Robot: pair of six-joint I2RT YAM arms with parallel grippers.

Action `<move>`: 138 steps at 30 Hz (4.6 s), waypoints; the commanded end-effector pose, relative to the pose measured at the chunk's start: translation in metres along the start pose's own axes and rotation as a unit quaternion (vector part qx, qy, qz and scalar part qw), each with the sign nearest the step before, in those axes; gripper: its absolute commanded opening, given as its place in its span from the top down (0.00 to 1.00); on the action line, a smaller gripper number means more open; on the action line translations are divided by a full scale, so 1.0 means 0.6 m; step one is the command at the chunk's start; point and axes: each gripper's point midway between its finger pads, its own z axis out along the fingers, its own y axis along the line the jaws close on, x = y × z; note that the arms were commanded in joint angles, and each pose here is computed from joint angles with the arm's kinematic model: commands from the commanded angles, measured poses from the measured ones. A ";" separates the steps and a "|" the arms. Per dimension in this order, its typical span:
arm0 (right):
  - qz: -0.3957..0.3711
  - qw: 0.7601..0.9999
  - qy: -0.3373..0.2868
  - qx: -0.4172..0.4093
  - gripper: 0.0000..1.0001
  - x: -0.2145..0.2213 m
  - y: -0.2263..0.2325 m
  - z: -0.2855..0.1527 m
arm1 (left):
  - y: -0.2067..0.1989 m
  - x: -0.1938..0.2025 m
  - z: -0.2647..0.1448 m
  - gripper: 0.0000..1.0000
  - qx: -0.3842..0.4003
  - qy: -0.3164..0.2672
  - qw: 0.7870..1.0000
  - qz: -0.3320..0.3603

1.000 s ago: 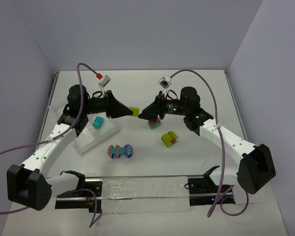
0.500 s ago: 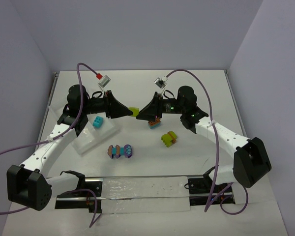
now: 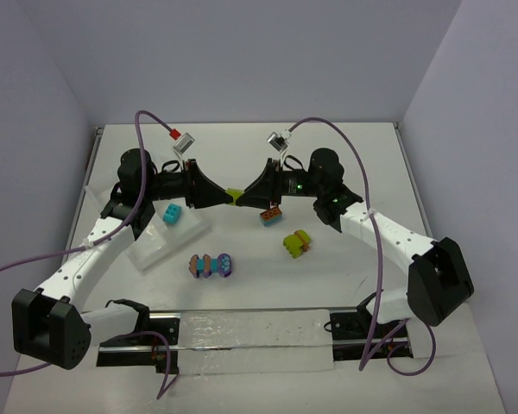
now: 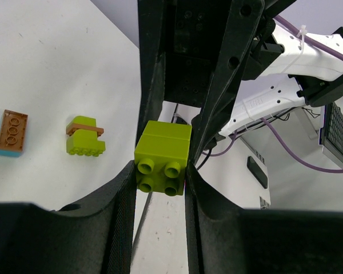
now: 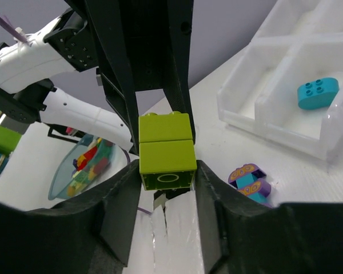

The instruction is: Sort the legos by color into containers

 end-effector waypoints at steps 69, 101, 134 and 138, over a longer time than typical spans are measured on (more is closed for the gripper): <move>0.003 0.937 -0.080 0.339 1.00 0.020 -0.130 -0.155 | 0.357 0.120 -0.410 0.23 -0.772 -0.206 0.544 -0.256; 0.029 0.976 0.012 0.216 0.97 0.028 -0.080 -0.081 | 0.041 0.057 0.017 0.12 -0.089 0.016 0.995 0.039; 0.194 0.975 0.104 0.021 0.91 0.045 0.031 -0.037 | -0.027 0.072 0.012 0.08 -0.094 -0.061 0.912 0.395; 0.193 0.975 0.109 0.011 0.91 0.047 0.038 -0.032 | -0.028 0.074 0.017 0.09 -0.092 -0.058 0.904 0.413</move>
